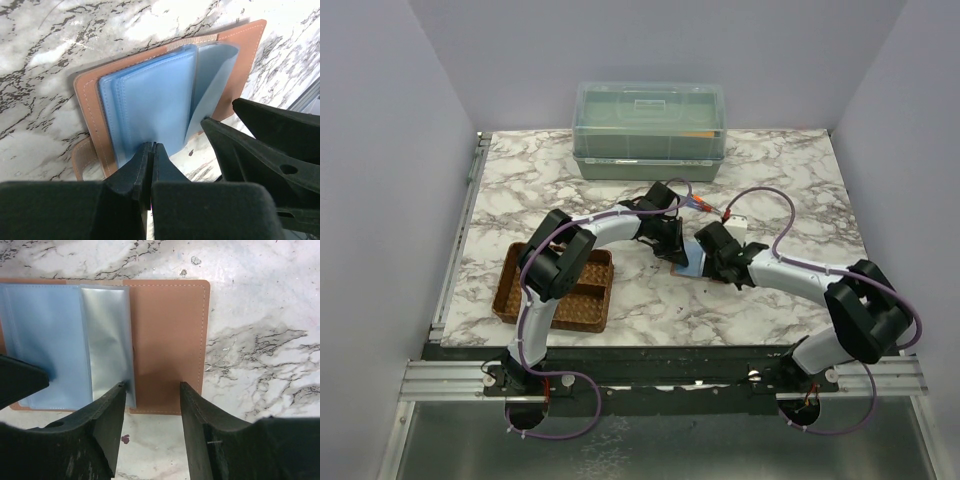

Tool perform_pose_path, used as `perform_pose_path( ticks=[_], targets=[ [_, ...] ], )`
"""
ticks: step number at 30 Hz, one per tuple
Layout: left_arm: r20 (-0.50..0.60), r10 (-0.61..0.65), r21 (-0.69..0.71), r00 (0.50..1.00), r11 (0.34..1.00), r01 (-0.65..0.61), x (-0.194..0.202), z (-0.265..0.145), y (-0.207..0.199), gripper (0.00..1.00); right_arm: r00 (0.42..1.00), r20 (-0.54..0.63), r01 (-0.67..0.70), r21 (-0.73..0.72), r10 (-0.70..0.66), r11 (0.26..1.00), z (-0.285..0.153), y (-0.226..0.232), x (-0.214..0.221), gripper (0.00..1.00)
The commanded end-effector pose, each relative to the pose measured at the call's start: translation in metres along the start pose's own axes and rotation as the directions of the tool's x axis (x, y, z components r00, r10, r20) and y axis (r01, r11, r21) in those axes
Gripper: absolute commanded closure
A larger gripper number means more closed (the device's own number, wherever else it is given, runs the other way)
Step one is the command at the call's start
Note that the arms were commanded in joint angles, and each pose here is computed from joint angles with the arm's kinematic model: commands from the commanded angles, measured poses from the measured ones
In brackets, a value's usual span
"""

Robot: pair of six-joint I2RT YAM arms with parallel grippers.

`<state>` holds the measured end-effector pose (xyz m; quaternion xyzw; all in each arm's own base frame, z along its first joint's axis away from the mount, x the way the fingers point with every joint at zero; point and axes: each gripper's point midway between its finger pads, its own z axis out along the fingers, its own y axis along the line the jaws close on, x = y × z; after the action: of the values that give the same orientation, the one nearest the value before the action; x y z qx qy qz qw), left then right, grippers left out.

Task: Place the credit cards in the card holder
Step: Turn over the card slot in the card holder.

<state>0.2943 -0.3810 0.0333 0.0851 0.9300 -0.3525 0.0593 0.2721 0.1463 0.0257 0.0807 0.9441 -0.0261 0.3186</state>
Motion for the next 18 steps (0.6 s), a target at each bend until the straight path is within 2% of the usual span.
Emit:
perform_pose_path(
  ticks=[1, 9, 13, 15, 18],
  targets=[
    [-0.039, -0.023, -0.137, 0.999, 0.99, 0.017, 0.013, 0.015, 0.038, 1.0, 1.0, 0.006, -0.02, -0.006, 0.02, 1.0, -0.009, -0.005, -0.005, 0.52],
    [-0.046, -0.027, -0.145, 0.999, 0.989, 0.02, 0.014, 0.016, 0.04, 1.0, 0.996, 0.049, -0.075, 0.051, 0.072, 0.996, -0.033, -0.023, -0.027, 0.59],
    [-0.04, -0.015, -0.159, 0.999, 0.987, 0.008, 0.014, 0.016, 0.041, 1.0, 0.997, 0.061, -0.05, -0.101, 0.057, 0.994, -0.049, 0.002, -0.041, 0.6],
    [-0.043, -0.016, -0.157, 0.999, 0.987, 0.009, 0.014, 0.017, 0.041, 1.0, 0.996, 0.076, -0.02, -0.25, 0.04, 0.968, -0.059, 0.029, -0.05, 0.54],
    [-0.055, -0.021, -0.138, 0.998, 0.99, 0.013, 0.016, 0.018, 0.036, 1.0, 0.993, 0.118, 0.071, -0.396, -0.026, 0.916, -0.064, 0.056, -0.054, 0.35]
  ],
)
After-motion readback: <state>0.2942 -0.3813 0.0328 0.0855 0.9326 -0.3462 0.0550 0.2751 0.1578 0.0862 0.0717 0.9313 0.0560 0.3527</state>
